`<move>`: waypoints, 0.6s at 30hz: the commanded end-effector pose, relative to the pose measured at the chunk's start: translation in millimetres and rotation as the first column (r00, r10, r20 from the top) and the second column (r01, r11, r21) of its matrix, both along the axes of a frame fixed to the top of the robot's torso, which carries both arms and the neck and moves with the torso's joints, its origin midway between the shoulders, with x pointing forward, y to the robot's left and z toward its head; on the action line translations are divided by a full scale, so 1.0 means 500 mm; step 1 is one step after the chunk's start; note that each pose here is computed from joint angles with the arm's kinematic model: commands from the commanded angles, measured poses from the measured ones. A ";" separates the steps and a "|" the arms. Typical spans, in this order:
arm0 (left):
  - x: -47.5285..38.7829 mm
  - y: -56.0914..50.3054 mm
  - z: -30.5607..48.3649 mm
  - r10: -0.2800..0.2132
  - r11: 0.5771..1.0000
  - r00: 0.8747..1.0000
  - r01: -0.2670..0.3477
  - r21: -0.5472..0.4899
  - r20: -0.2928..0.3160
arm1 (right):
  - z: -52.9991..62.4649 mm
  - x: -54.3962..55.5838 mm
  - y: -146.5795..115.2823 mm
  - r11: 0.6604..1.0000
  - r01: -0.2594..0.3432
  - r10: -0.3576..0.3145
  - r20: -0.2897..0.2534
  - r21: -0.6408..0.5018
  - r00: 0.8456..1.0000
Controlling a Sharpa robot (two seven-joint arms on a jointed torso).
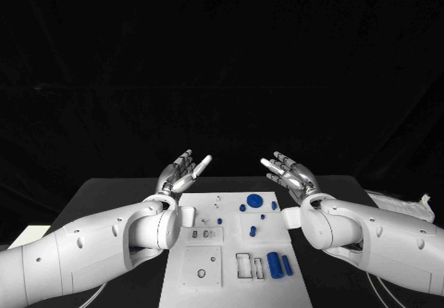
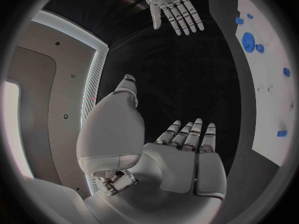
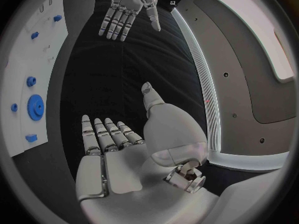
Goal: Assemble the parts on the task board
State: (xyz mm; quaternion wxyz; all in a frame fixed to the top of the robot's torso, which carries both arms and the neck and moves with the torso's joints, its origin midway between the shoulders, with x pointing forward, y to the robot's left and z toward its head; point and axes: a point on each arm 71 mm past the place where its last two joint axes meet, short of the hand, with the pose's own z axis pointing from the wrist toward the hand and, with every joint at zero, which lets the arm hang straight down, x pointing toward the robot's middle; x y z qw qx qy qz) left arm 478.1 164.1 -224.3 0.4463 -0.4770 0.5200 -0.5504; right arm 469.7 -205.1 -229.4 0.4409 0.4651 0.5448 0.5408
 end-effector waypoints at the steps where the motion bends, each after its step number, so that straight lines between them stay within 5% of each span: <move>1: -0.001 -0.010 0.005 -0.062 0.998 0.998 0.062 -0.022 0.025 | -0.001 -0.005 0.022 0.976 -0.219 0.219 -0.010 -0.005 0.976; 9: -0.001 -0.010 0.005 -0.062 0.998 0.998 0.062 -0.022 0.025 | -0.004 -0.006 0.021 0.960 -0.280 0.280 -0.020 -0.012 0.960; 10: 0.012 0.023 0.001 -0.018 0.998 0.999 0.019 -0.057 0.031 | 0.014 0.020 -0.022 0.966 -0.143 0.175 0.136 -0.214 0.975; 18: 0.009 0.049 0.004 -0.040 0.997 0.999 0.042 -0.069 0.027 | 0.027 0.026 -0.030 0.917 -0.131 0.219 0.202 -0.376 0.955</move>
